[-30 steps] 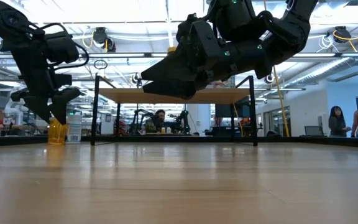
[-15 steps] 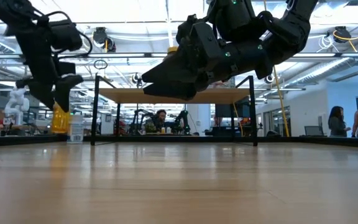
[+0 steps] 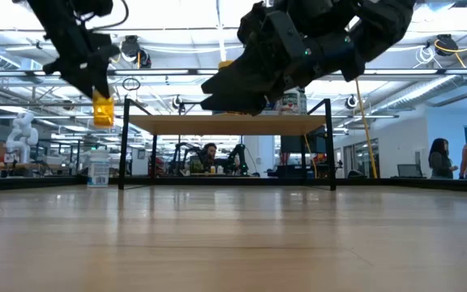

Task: Pick and place medicine bottles onto shelf by color
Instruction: Put the orange pill bottle on the shelf

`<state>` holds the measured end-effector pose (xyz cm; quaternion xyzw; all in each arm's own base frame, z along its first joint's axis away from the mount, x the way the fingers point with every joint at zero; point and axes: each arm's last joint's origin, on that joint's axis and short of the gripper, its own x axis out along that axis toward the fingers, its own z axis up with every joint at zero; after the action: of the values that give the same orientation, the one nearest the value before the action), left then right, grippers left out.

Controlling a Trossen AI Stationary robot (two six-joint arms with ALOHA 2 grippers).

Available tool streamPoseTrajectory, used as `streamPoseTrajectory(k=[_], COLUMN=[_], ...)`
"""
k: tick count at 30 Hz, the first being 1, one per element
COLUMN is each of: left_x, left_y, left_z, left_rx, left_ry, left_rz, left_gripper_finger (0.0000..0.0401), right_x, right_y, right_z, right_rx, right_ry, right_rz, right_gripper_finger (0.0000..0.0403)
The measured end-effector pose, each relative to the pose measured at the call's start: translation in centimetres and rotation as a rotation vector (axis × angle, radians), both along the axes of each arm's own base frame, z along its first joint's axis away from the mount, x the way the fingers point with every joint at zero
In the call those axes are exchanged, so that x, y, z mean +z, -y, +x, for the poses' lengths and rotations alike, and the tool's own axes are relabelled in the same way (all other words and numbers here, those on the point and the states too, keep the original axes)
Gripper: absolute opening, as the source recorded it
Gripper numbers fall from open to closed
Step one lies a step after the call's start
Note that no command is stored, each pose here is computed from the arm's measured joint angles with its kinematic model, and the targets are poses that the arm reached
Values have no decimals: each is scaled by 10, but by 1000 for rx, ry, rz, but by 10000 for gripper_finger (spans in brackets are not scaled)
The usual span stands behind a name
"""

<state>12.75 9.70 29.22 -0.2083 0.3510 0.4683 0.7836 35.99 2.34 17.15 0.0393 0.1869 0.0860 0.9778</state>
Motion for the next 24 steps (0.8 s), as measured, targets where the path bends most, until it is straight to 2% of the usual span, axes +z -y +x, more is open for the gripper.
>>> streamPoseTrajectory(k=[6, 14, 17, 24], left_x=[26, 55, 63, 71], left_y=[9, 16, 14, -4], left_z=[3, 15, 29, 81], left_rx=[-57, -136, -179, -264], left_ry=[40, 105, 89, -8], left_rz=[27, 67, 72, 77], left_gripper_finger=[186, 186, 186, 186], right_x=[10, 10, 10, 9], right_y=[0, 1, 1, 1], right_z=[-8, -10, -10, -10], right_rx=[4, 6, 8, 10], right_ry=[-47, -67, -66, -71], right_rz=[-14, -21, -27, -31], right_gripper_finger=[258, 258, 258, 258])
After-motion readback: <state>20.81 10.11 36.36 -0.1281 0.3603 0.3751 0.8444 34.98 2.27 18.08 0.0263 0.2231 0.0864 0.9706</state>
